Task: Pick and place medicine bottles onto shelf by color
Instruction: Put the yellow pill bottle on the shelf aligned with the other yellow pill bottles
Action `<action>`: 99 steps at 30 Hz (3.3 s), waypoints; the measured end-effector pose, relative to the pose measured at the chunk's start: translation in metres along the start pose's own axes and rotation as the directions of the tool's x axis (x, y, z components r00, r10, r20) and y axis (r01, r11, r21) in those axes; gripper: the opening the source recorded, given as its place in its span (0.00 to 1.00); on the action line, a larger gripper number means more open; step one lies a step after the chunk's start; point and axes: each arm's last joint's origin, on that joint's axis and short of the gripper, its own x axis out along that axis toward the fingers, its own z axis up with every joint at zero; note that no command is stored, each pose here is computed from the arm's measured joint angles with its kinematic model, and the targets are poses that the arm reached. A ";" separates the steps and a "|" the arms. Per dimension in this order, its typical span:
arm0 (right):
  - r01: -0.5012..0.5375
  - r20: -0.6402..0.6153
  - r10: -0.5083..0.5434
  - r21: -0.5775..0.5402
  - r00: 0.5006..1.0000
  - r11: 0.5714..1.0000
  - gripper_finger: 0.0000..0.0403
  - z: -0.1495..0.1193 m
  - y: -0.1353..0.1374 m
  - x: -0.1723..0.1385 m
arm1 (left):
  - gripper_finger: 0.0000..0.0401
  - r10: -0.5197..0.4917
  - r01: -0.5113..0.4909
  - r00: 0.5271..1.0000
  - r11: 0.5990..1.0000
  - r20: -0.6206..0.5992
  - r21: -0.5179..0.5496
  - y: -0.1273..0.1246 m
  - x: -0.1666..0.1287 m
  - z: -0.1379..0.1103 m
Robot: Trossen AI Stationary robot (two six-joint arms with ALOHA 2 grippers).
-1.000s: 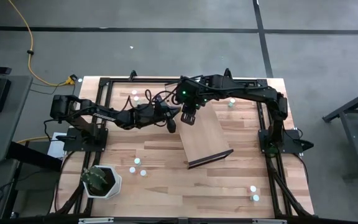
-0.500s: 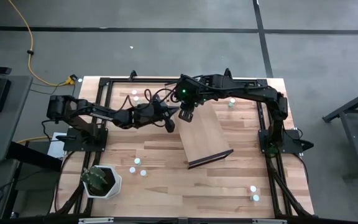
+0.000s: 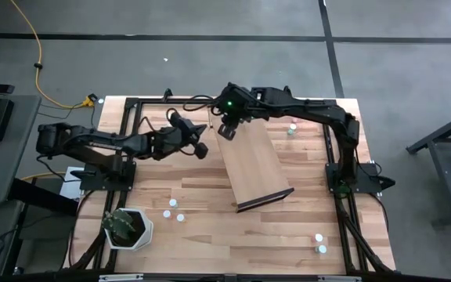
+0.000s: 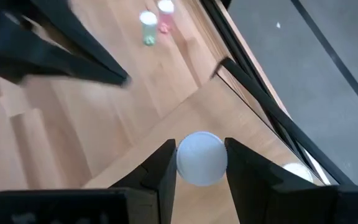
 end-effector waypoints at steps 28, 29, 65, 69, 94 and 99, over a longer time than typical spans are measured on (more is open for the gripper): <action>0.052 -0.060 -0.047 0.093 0.997 0.994 0.27 -0.002 -0.021 0.035 | 0.00 -0.049 0.056 0.993 0.996 0.106 -0.063 0.014 -0.022 0.002; 0.052 -0.061 -0.046 0.098 0.997 0.994 0.27 -0.002 -0.021 0.035 | 0.00 -0.049 0.055 0.993 0.997 0.105 -0.063 0.014 -0.022 0.002; 0.105 -0.054 -0.102 0.044 0.993 0.994 0.44 -0.002 -0.023 0.033 | 0.00 -0.063 0.070 0.993 0.996 0.104 -0.061 0.014 -0.022 0.002; 0.137 -0.012 -0.137 -0.002 0.990 0.991 0.44 0.002 -0.027 0.015 | 0.00 -0.053 0.058 0.994 0.997 0.098 -0.050 0.014 -0.022 0.001; 0.071 0.357 -0.052 -0.041 0.933 0.997 0.44 -0.158 0.034 -0.123 | 0.00 -0.261 0.263 0.950 0.965 0.173 0.011 0.011 -0.061 0.017; -0.121 0.622 0.109 -0.023 0.775 0.992 0.44 -0.211 0.039 -0.126 | 0.00 -0.419 0.420 0.868 0.906 0.265 0.055 0.006 -0.067 0.027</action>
